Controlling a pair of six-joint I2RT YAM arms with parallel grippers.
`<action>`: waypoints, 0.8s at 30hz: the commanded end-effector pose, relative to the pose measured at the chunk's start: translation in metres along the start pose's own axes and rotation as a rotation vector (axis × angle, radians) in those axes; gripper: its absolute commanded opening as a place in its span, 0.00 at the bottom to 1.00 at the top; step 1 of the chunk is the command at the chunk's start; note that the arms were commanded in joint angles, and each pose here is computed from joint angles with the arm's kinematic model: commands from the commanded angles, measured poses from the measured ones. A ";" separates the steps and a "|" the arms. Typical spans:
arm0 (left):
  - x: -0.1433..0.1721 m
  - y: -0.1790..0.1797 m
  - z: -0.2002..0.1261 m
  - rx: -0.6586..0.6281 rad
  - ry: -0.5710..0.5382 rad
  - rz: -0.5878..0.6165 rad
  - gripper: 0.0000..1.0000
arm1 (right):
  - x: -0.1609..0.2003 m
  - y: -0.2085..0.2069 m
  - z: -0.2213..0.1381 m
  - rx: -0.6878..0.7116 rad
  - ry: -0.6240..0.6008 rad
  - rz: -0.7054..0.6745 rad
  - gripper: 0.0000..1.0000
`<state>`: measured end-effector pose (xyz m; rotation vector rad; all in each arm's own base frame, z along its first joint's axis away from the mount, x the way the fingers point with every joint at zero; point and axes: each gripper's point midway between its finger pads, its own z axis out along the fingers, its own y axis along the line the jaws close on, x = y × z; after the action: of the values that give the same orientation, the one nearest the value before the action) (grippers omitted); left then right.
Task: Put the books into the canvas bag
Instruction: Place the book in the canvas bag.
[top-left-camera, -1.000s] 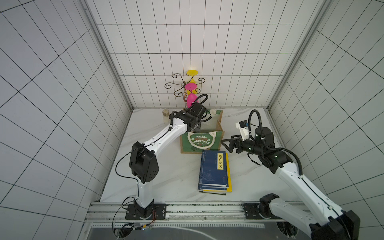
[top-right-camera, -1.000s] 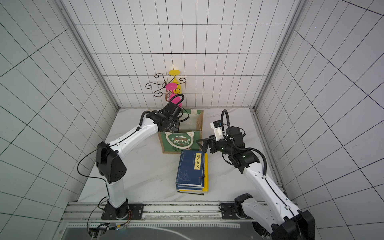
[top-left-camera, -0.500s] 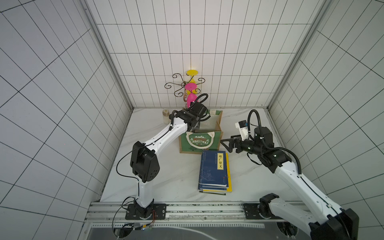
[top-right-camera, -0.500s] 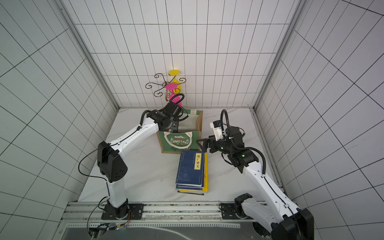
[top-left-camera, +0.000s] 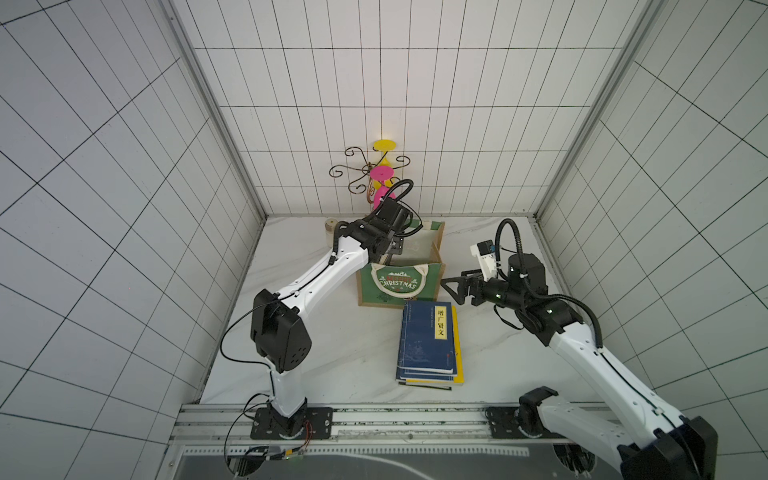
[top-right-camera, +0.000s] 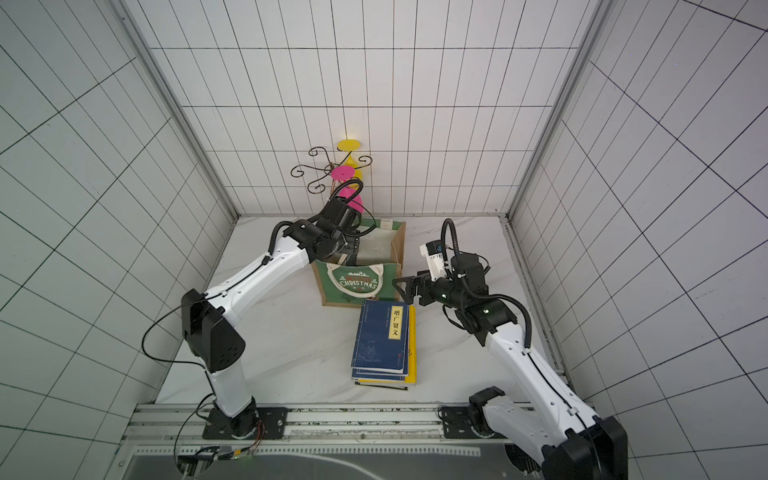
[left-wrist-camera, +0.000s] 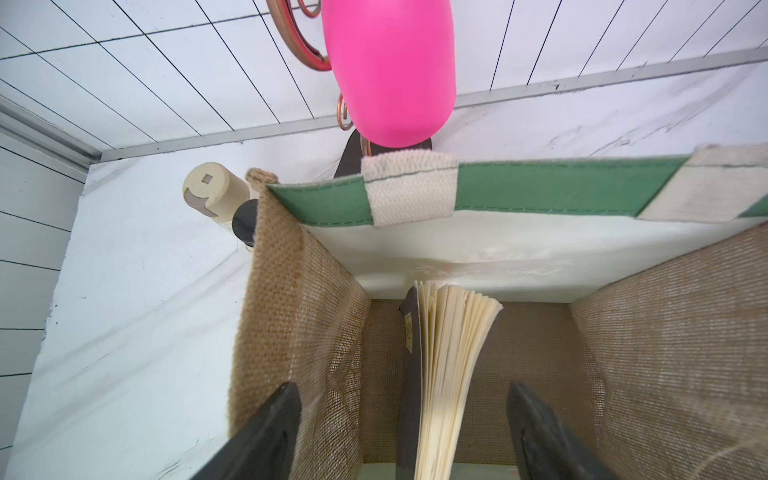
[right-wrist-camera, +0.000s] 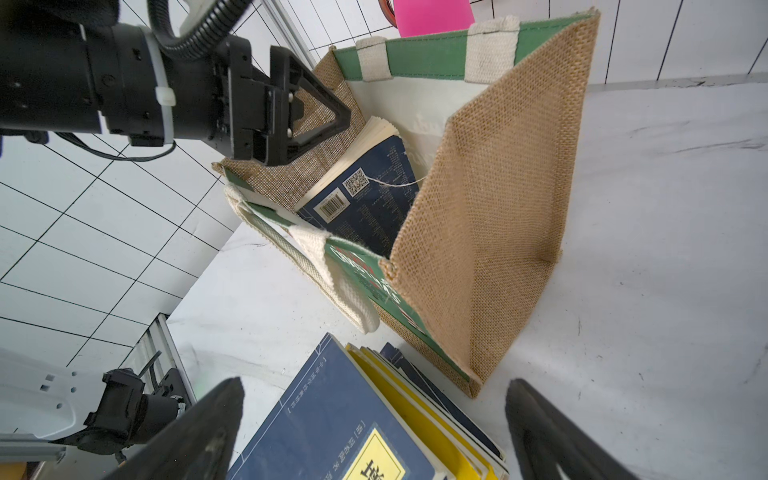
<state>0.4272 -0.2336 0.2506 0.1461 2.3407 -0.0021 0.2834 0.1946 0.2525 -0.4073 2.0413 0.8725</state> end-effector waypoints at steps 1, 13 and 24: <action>-0.020 -0.003 -0.017 0.058 -0.087 -0.012 0.81 | 0.012 -0.008 0.005 0.006 0.019 0.009 0.99; -0.022 -0.028 -0.094 0.372 -0.140 0.131 0.96 | 0.017 -0.011 0.005 0.020 0.036 0.012 0.99; 0.092 -0.059 -0.149 0.670 0.010 0.261 0.97 | 0.045 -0.020 0.001 0.053 0.088 0.040 0.99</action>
<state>0.2873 -0.2592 0.3035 0.6391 2.2115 -0.5672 0.2791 0.1917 0.2286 -0.3954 2.1005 0.8632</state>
